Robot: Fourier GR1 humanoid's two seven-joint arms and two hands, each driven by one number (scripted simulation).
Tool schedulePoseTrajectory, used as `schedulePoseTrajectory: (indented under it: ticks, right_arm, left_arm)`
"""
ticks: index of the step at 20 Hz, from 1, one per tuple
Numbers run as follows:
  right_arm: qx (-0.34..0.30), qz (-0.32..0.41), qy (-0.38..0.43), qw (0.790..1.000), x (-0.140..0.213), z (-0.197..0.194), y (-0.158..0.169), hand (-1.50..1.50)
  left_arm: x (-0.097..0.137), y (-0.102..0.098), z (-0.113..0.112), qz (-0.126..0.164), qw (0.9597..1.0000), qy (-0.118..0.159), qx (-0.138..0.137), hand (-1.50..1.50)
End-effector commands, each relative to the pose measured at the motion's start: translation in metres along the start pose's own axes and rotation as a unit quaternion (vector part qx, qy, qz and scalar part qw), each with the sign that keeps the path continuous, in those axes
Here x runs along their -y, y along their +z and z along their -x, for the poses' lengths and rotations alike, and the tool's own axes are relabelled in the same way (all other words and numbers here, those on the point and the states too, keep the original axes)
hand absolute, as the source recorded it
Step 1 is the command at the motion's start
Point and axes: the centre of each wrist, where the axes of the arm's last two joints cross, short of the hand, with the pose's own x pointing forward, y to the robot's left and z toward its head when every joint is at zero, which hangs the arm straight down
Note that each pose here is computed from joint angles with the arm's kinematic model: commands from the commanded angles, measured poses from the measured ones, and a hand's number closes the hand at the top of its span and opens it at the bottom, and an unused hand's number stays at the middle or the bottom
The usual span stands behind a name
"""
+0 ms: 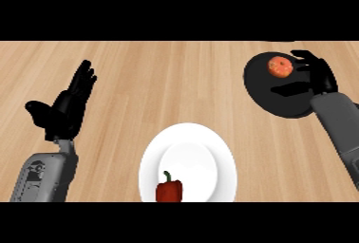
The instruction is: Pick the squash from the plate and place it in the pan
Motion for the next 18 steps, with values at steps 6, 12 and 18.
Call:
schedulePoseTrajectory:
  ticks: [6, 12, 18]
  right_arm:
    - [0.066, 0.064, -0.114, 0.989, 0.007, 0.024, 0.005, -1.50]
    - [0.073, 0.063, -0.216, 0.972, 0.020, 0.061, 0.017, -1.50]
    - [0.122, -0.009, -0.291, 0.949, 0.045, 0.098, 0.034, -1.50]
  left_arm:
    - [0.005, -0.001, -0.001, -0.013, 0.9999, 0.000, -0.004, 0.00]
    - [-0.010, 0.005, 0.007, -0.033, 0.9992, -0.004, -0.021, 0.00]
    - [-0.028, 0.024, 0.011, -0.046, 0.9986, -0.011, -0.026, 0.00]
